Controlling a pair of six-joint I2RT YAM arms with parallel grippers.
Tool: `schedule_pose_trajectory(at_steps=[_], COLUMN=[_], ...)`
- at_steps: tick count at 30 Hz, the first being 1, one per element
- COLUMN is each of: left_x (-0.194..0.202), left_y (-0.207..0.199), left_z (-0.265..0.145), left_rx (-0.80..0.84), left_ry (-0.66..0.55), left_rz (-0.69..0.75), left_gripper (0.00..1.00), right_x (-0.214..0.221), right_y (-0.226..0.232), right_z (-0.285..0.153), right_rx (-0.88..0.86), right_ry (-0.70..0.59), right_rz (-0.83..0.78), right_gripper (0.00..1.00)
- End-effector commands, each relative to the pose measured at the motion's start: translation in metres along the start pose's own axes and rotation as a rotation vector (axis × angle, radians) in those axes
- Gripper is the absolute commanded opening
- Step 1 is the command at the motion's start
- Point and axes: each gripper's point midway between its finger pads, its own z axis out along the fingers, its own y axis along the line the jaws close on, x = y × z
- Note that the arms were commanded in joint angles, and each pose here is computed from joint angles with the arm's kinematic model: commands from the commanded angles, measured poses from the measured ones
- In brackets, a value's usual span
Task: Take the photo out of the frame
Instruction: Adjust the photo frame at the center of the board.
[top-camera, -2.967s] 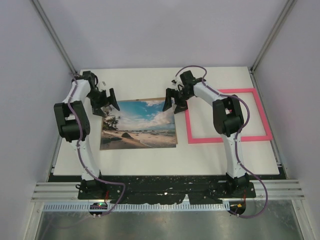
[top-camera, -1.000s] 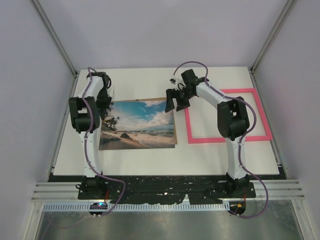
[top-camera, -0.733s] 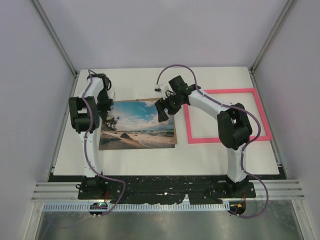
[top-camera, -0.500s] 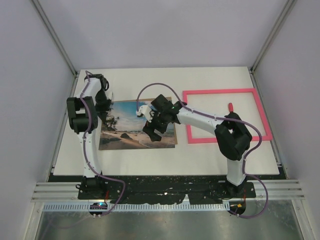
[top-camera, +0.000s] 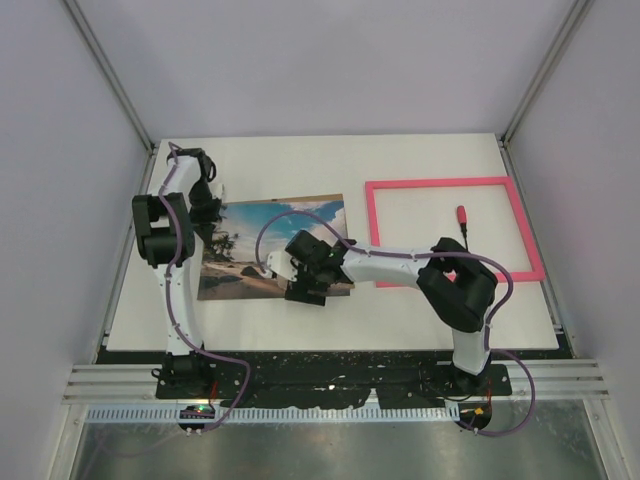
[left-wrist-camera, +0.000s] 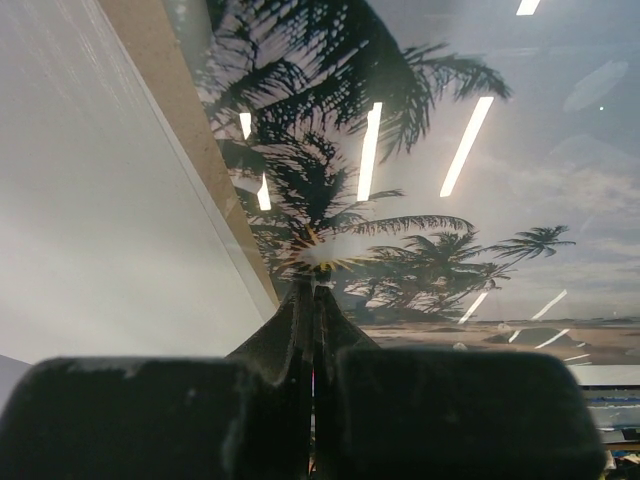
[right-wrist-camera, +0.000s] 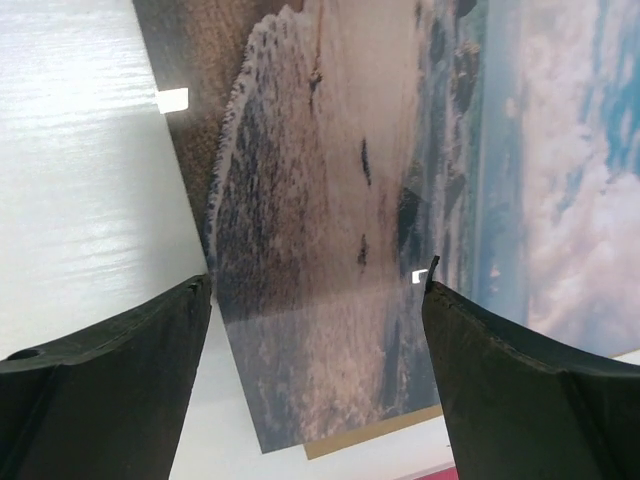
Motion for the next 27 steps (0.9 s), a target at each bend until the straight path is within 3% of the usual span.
schedule_pose_trajectory(at_steps=[1,11,12,14,15,17,18,21,27], left_x=[0.005,-0.001,-0.003,-0.006,-0.007,-0.008,-0.008,-0.008,-0.023], left_y=[-0.003,-0.009,-0.011,-0.012,-0.013,-0.016,-0.018,-0.027,-0.046], left_z=[-0.020,-0.029,-0.030,-0.030,-0.031,-0.033,-0.033,-0.036,-0.052], left_rx=[0.014,0.053,0.062,0.069,0.075,0.090,0.102,0.155,0.383], left_ry=[-0.017,-0.049,-0.056,-0.066,-0.066,-0.068,-0.072,-0.083,-0.180], left_rz=[-0.014,-0.011,-0.016,-0.020,-0.019,-0.022,-0.021,-0.022,-0.191], left_gripper=[0.00,0.00,0.01,0.13,0.13,0.01,0.00,0.00,0.00], right_x=[0.003,0.049,0.051,0.057,0.059,0.064,0.064,0.065,0.049], right_y=[-0.027,-0.055,-0.055,-0.058,-0.059,-0.061,-0.064,-0.072,-0.080], right_z=[0.000,0.004,0.003,0.002,0.001,0.001,0.001,-0.002,-0.023], right_rx=[0.172,0.179,0.171,0.161,0.158,0.156,0.156,0.151,0.096], right_ry=[0.019,0.085,0.080,0.081,0.083,0.088,0.083,0.073,-0.014], right_rz=[-0.046,0.073,0.080,0.102,0.110,0.125,0.139,0.172,0.238], right_gripper=[0.91,0.86,0.86,0.85,0.85,0.85,0.85,0.85,0.86])
